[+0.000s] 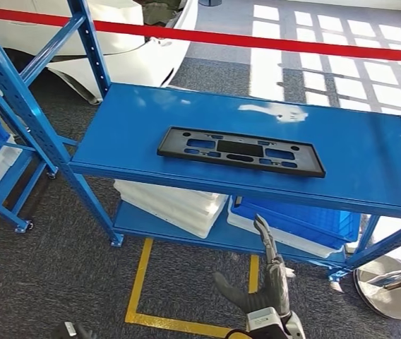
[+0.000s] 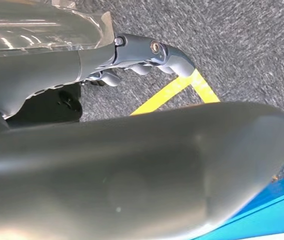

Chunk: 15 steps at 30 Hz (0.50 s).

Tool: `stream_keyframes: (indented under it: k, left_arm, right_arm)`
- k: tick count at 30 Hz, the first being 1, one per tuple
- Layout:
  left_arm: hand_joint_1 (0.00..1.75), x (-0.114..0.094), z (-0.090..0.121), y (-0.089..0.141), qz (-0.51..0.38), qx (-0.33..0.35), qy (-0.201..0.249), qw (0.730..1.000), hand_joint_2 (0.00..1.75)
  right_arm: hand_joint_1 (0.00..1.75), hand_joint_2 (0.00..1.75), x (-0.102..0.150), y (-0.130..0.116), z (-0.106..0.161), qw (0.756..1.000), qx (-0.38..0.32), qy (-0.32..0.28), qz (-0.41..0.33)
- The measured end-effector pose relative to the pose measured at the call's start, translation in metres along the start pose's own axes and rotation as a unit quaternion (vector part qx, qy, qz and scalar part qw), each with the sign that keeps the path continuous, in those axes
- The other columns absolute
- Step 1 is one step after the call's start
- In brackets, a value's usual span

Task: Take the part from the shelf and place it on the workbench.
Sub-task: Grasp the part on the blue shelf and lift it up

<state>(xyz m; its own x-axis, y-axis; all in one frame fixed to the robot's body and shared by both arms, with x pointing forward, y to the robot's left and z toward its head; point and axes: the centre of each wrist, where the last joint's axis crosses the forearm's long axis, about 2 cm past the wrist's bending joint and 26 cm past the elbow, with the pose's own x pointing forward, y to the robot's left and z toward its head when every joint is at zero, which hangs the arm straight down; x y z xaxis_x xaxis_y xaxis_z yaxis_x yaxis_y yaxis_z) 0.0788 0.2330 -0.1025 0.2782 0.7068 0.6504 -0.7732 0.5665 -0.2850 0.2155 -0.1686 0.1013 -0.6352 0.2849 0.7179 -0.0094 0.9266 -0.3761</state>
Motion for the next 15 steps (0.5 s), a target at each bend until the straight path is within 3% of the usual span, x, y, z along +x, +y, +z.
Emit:
stream_keyframes:
  k: [15]
  left_arm:
    - [0.0,-0.002,0.002,0.001,-0.006,-0.005,0.004,1.0,0.0]
  right_arm:
    - [0.0,1.75,0.0,-0.013,-0.003,0.999,-0.025,-0.007,0.041]
